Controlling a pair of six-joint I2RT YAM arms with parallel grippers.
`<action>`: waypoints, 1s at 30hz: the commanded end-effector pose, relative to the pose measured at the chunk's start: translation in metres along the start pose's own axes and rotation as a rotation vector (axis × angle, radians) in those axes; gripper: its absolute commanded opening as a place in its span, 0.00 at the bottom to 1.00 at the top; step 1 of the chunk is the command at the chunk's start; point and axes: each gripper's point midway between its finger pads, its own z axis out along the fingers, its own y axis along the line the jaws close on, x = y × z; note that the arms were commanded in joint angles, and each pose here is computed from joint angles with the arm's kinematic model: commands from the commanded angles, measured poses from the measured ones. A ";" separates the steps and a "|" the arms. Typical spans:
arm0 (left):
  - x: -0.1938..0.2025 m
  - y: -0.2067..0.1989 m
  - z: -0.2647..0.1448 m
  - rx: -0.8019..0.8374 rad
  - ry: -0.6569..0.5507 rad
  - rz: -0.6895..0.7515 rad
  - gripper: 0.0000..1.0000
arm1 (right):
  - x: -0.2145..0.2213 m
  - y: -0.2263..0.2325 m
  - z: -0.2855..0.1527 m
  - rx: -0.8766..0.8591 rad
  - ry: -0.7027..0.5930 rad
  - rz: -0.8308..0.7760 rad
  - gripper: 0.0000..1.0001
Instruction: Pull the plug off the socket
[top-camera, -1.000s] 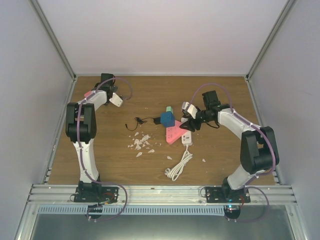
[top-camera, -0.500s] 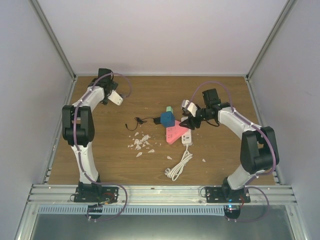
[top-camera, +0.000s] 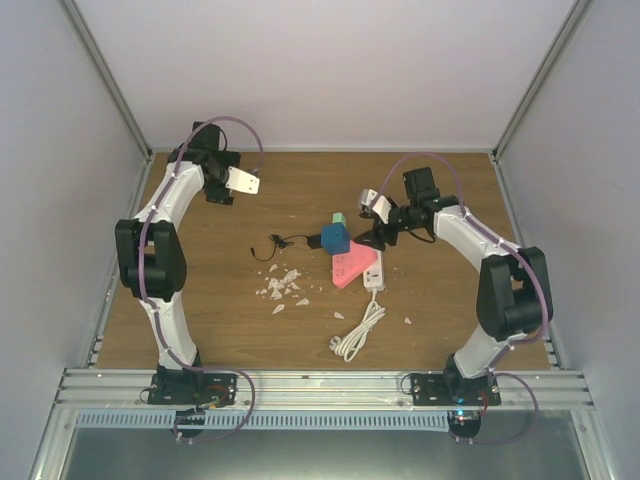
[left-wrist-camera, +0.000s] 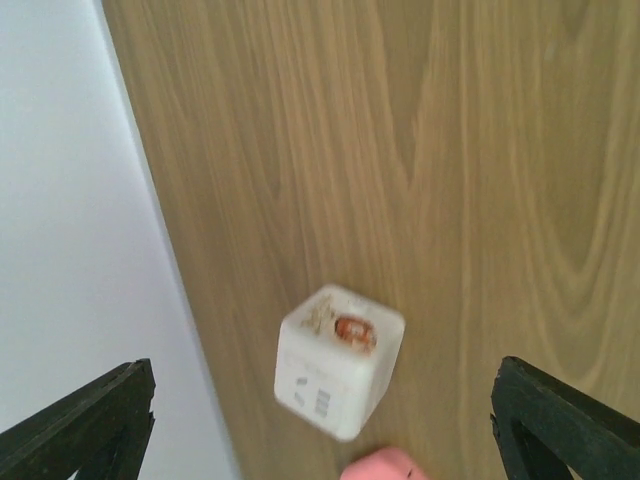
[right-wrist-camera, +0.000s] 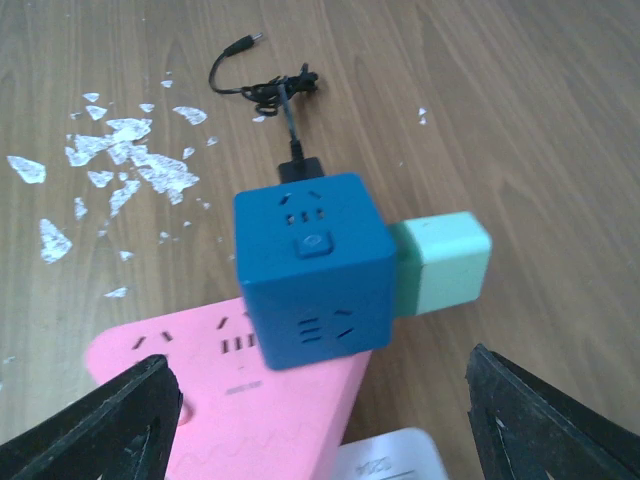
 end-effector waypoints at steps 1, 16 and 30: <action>-0.051 0.012 -0.037 -0.028 -0.217 -0.182 0.92 | -0.016 -0.010 0.007 -0.018 -0.021 -0.093 0.80; -0.116 -0.013 -0.060 0.083 -0.483 -0.473 0.91 | -0.019 0.004 0.048 -0.112 0.095 -0.195 0.80; -0.145 -0.039 -0.057 0.153 -0.541 -0.512 0.91 | -0.010 -0.004 0.073 -0.107 0.185 -0.195 0.79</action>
